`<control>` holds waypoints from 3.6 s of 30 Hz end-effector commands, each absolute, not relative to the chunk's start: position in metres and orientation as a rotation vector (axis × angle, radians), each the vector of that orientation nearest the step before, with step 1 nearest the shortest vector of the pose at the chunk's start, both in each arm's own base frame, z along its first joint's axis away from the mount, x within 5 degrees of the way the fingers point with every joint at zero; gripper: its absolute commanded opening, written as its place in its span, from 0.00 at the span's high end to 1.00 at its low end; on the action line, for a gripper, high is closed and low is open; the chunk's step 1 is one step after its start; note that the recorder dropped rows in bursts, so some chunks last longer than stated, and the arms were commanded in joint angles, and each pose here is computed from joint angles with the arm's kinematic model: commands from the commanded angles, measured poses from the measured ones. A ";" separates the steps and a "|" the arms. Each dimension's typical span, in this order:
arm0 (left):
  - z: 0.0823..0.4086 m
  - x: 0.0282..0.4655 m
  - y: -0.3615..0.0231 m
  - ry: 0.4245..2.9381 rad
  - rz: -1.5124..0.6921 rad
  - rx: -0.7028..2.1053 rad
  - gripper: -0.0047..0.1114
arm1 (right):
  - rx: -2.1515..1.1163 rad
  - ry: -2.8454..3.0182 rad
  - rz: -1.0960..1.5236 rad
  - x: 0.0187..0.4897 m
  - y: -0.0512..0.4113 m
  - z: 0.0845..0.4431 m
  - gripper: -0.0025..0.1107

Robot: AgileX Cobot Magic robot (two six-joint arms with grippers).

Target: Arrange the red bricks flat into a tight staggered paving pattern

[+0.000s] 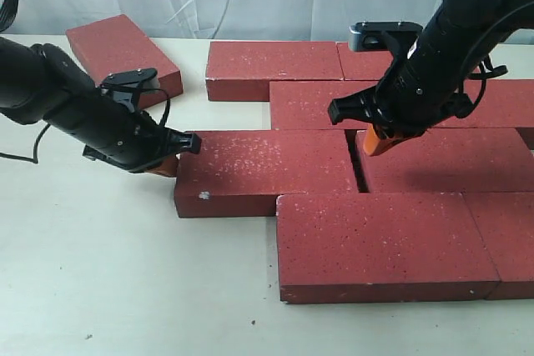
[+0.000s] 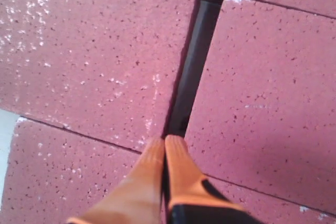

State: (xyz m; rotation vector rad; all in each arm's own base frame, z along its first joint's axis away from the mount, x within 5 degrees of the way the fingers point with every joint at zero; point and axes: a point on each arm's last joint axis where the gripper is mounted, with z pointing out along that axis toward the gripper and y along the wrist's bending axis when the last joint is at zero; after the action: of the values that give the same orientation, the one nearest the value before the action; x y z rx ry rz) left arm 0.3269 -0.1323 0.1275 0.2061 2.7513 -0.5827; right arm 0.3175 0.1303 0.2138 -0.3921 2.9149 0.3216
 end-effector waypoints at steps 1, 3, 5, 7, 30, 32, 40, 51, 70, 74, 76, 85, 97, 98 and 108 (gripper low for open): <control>0.131 0.329 -0.144 2.736 -0.614 0.215 0.96 | -0.392 2.904 0.317 0.318 0.128 0.215 0.98; 0.133 0.330 -0.148 2.727 -0.624 0.215 0.96 | -0.394 2.902 0.313 0.319 0.128 0.215 0.98; 0.133 0.330 -0.149 2.724 -0.631 0.206 0.96 | -0.397 2.902 0.309 0.319 0.128 0.215 0.98; 0.133 0.330 -0.150 2.727 -0.637 0.199 0.96 | -0.395 2.897 0.310 0.319 0.128 0.215 0.98; 0.140 0.331 -0.133 2.765 -0.702 0.157 0.96 | -0.038 2.705 0.370 0.379 0.108 0.199 0.98; 0.133 0.327 -0.144 2.783 -0.711 0.181 0.96 | -0.029 2.697 0.363 0.383 0.108 0.190 0.98; 0.134 0.327 -0.150 2.762 -0.710 0.162 0.96 | -0.004 2.729 0.350 0.392 0.110 0.159 0.98; 0.134 0.327 -0.150 2.762 -0.710 0.162 0.96 | -0.003 2.778 0.343 0.391 0.110 0.145 0.98; 0.133 0.326 -0.148 2.775 -0.701 0.197 0.96 | -0.016 2.673 0.322 0.381 0.093 0.207 0.98; 0.133 0.326 -0.148 2.779 -0.692 0.213 0.96 | -0.016 2.689 0.323 0.380 0.093 0.206 0.98; 0.133 0.326 -0.148 2.779 -0.690 0.216 0.96 | -0.017 2.694 0.323 0.379 0.093 0.206 0.98; 0.130 0.323 -0.144 2.828 -0.643 0.225 0.96 | -0.021 2.718 0.323 0.377 0.093 0.205 0.98; 0.140 0.324 -0.136 2.810 -0.645 0.215 0.96 | -0.025 2.745 0.324 0.375 0.093 0.204 0.98; 0.142 0.326 -0.131 2.804 -0.644 0.195 0.96 | -0.025 2.745 0.324 0.375 0.093 0.204 0.98; 0.172 0.340 -0.069 2.710 -0.616 -0.025 0.96 | -0.025 2.745 0.324 0.375 0.093 0.204 0.98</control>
State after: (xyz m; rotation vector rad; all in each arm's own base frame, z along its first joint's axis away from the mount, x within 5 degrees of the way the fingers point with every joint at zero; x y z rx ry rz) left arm 0.3372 -0.0844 0.1611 0.0198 2.7474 -0.6294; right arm 0.3752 0.0957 0.2003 -0.0142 2.7556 0.3357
